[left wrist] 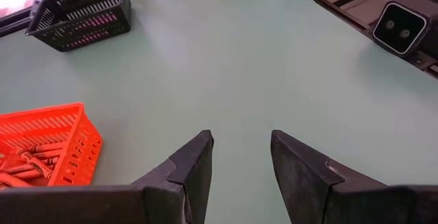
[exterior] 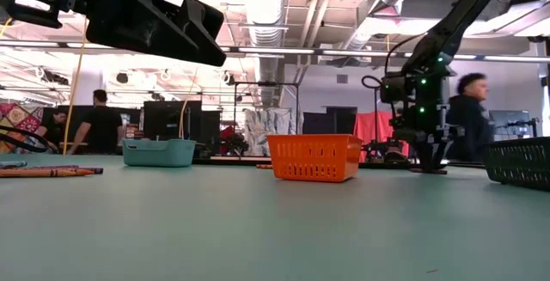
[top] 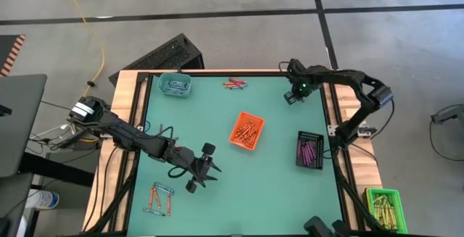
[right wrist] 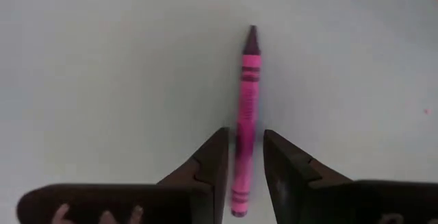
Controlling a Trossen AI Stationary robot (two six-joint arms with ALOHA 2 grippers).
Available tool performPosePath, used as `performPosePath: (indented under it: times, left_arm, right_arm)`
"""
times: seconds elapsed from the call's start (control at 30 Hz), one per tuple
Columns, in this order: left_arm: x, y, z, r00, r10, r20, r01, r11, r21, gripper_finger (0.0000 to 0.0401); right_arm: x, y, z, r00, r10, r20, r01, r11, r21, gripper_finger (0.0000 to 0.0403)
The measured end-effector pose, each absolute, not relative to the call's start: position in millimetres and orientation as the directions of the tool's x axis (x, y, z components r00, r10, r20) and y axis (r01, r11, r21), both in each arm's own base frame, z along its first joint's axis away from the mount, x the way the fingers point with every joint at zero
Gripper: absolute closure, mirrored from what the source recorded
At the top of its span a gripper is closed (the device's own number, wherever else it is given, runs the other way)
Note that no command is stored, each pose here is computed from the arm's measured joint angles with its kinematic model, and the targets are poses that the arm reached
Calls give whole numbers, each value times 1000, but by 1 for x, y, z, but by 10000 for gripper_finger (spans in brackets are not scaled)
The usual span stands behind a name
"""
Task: Sort crayons
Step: Put the violet crayon into black bin
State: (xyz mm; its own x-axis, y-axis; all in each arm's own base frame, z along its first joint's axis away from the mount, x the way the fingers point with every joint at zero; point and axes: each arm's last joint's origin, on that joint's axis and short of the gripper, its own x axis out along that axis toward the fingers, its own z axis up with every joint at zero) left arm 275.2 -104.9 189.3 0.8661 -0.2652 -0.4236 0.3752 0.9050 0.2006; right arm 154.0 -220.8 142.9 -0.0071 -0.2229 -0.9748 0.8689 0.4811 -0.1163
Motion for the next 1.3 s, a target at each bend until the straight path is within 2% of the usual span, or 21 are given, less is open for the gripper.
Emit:
performPosePath:
  times: [0.17,0.6,0.77,1.0,1.3]
  left_arm:
    - [275,-105,190,867,-268,-420,375,906,196,262]
    - [275,-105,189,864,-274,-422,389,896,215,262]
    - [275,-105,189,864,-274,-423,389,896,215,262]
    - [275,-105,189,864,-273,-423,389,896,216,262]
    - [275,-105,189,864,-273,-423,389,896,216,262]
  right_arm:
    - [163,-227,135,-37,-160,-986,863,492,-112,307]
    - [169,-224,134,-31,-126,-991,839,536,-94,387]
    - [169,-223,143,3,-150,-989,840,536,-79,392]
    - [171,-214,161,130,-119,-984,826,563,41,394]
    - [187,-186,183,170,-149,-974,758,651,33,394]
